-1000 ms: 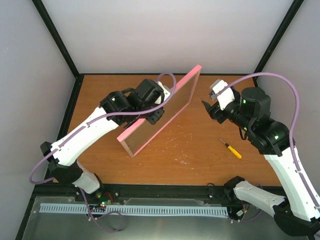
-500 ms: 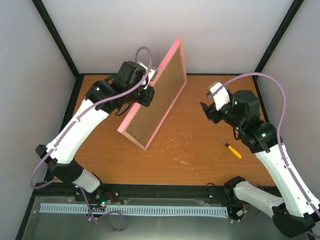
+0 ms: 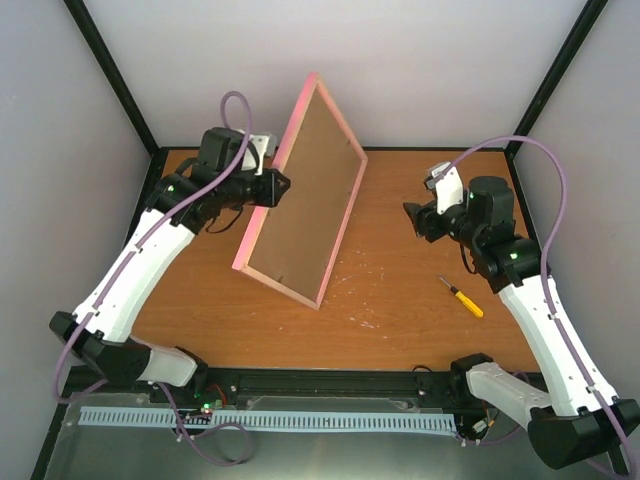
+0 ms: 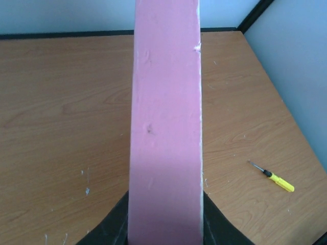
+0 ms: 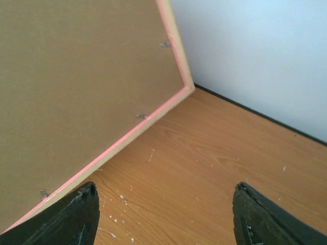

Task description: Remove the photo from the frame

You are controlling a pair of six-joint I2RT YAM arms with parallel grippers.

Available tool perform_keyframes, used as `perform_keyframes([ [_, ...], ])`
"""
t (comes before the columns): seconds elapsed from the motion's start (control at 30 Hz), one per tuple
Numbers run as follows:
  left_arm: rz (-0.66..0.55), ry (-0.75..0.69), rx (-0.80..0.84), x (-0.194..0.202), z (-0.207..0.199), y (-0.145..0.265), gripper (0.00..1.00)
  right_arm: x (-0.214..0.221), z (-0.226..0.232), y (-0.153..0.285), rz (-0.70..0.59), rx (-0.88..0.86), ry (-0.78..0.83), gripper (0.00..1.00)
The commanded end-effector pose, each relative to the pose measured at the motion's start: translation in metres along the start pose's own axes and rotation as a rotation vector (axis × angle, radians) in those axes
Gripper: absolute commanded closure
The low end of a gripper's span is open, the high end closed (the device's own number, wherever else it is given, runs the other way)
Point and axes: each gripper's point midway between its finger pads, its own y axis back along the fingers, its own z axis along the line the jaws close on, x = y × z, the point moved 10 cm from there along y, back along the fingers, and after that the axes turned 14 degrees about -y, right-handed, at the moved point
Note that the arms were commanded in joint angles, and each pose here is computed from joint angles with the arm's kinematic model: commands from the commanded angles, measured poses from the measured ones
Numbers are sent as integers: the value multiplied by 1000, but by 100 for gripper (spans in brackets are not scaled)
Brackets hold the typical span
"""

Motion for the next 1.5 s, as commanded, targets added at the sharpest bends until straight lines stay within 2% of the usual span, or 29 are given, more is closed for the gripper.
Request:
perform_keyframes([
  [0.0, -306, 73, 141, -28, 2, 33, 99, 11, -9, -13, 17, -60, -93, 30],
  [0.2, -345, 165, 188, -5, 12, 24, 99, 35, -17, -25, 42, -106, -114, 30],
  [0.67, -287, 461, 228, 59, 27, -25, 99, 62, -28, -48, 108, -79, -170, 32],
  [0.77, -304, 498, 247, 70, 28, -33, 99, 64, -31, -48, 98, -48, -170, 32],
  [1.13, -239, 588, 224, 118, 37, -66, 98, 89, -35, -62, 150, -48, -165, 32],
  [1.3, -220, 597, 209, 139, 40, -77, 76, 96, -36, -71, 187, -67, -179, 32],
  [1.4, -221, 593, 195, 151, 44, -83, 69, 100, -36, -75, 206, -75, -185, 32],
  [1.47, -225, 589, 205, 160, 47, -86, 59, 101, -36, -76, 212, -78, -185, 32],
])
